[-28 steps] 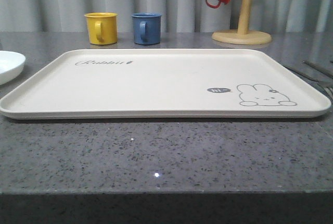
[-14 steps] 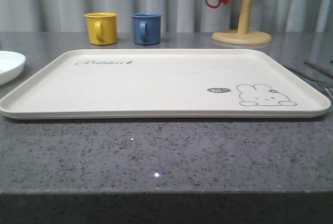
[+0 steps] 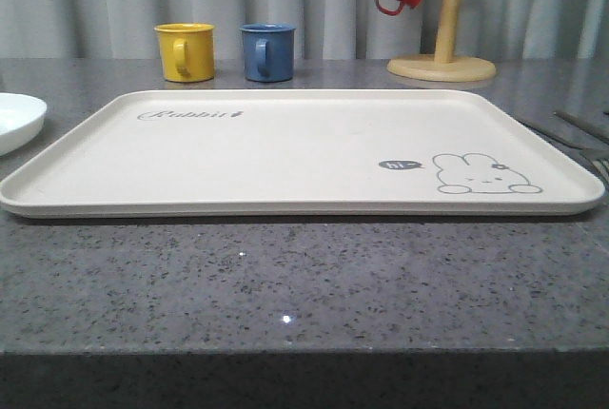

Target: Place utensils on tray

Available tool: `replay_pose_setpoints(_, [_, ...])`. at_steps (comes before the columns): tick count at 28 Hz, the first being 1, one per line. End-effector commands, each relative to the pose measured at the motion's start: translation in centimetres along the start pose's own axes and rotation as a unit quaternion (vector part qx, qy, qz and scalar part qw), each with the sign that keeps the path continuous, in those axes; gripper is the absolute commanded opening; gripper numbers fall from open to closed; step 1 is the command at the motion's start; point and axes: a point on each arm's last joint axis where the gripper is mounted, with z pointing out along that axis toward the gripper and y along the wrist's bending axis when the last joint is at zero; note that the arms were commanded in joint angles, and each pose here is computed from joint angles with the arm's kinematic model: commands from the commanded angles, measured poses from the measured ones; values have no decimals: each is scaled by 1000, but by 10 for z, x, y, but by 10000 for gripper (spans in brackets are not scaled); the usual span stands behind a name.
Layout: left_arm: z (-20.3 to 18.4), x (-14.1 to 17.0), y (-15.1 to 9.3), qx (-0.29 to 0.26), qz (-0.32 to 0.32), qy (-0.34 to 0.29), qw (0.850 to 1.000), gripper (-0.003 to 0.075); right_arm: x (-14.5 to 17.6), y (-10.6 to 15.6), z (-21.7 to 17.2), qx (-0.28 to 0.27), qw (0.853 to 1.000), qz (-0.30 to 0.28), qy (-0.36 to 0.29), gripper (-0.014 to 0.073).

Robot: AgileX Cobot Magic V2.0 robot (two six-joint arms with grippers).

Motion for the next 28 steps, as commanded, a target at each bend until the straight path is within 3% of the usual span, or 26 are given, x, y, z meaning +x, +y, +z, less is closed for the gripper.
replay_pose_setpoints(1, [-2, -10, 1, -8, -6, -59, 998, -18, -13, 0, -3, 0, 998, -7, -58, -67])
replay_pose_setpoints(16, [-3, -14, 2, -10, -12, -82, 996, -18, -16, 0, -4, -1, 997, -7, -75, -67])
replay_pose_setpoints(23, [-10, -37, 5, -26, -13, -208, 978, -18, -36, 2, -9, -7, 984, -5, -177, -67])
replay_pose_setpoints(28, [-18, -56, 7, -31, -13, -254, 967, -18, -63, 2, -21, -7, 977, -4, -215, -67])
